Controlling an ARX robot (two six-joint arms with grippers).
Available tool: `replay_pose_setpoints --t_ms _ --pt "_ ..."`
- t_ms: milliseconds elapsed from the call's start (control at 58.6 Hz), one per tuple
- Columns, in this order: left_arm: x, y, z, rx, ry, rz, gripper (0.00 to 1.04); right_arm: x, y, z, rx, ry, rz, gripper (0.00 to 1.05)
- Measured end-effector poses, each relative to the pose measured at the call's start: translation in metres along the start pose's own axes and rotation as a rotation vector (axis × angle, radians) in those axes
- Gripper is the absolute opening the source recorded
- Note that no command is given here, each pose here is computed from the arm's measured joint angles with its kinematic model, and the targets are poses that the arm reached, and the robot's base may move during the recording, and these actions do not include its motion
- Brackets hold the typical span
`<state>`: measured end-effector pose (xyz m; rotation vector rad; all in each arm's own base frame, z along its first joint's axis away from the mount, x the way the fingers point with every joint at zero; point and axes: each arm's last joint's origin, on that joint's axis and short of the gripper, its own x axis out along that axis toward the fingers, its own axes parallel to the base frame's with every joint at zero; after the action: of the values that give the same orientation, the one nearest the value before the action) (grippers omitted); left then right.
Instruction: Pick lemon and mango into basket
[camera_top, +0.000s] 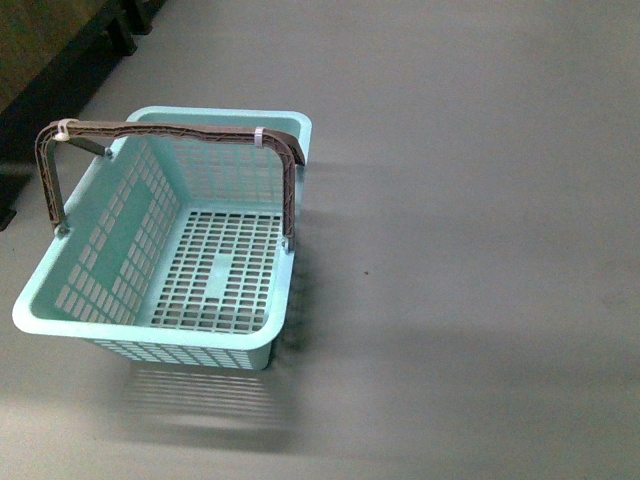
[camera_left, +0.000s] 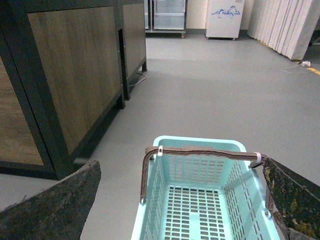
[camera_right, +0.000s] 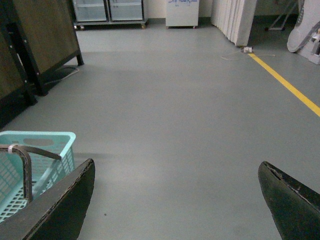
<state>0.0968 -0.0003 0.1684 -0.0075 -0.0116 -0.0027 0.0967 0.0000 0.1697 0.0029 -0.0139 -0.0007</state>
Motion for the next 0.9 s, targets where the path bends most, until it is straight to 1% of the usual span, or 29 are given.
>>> replay_pose_setpoints --t_ms 546,563,580,597,614,631,666,683,700,768,785,819,905 --pt "0.0 0.0 0.0 -0.005 0.01 0.012 0.98 0.0 0.0 0.0 0.0 0.0 0.0 0.96" --pt "0.0 0.0 -0.001 -0.024 0.032 0.025 0.98 0.0 0.0 0.0 0.0 0.0 0.0 0.96" --pt "0.0 0.0 0.0 -0.045 0.095 0.071 0.98 0.0 0.0 0.0 0.0 0.0 0.0 0.96" --pt "0.001 0.0 -0.001 -0.072 0.138 0.091 0.98 0.0 0.0 0.0 0.0 0.0 0.0 0.96" --pt "0.001 -0.001 0.0 -0.09 0.221 0.136 0.98 0.0 0.0 0.0 0.0 0.0 0.0 0.96" --pt "0.005 -0.002 0.002 -0.143 0.342 0.21 0.98 0.0 0.0 0.0 0.0 0.0 -0.001 0.96" --pt "0.014 -0.003 0.004 -0.239 0.421 0.244 0.98 0.0 0.0 0.0 0.0 0.0 0.001 0.96" --pt "0.02 -0.003 0.005 -0.298 0.436 0.257 0.98 0.0 0.0 0.0 0.0 0.0 0.001 0.96" --pt "0.022 -0.003 0.006 -0.309 0.447 0.261 0.98 0.0 0.0 0.0 0.0 0.0 0.0 0.96" --pt "0.044 -0.004 0.013 -0.502 0.448 0.245 0.98 0.0 0.0 0.0 0.0 0.0 0.0 0.96" --pt "0.048 -0.004 0.014 -0.516 0.447 0.241 0.98 0.0 0.0 0.0 0.0 0.0 0.0 0.96" --pt "0.064 -0.004 0.016 -0.628 0.44 0.232 0.98 0.0 0.0 0.0 0.0 0.0 0.0 0.96" --pt "0.089 -0.003 0.016 -0.763 0.44 0.223 0.98 0.0 0.0 0.0 0.0 0.0 0.0 0.96"
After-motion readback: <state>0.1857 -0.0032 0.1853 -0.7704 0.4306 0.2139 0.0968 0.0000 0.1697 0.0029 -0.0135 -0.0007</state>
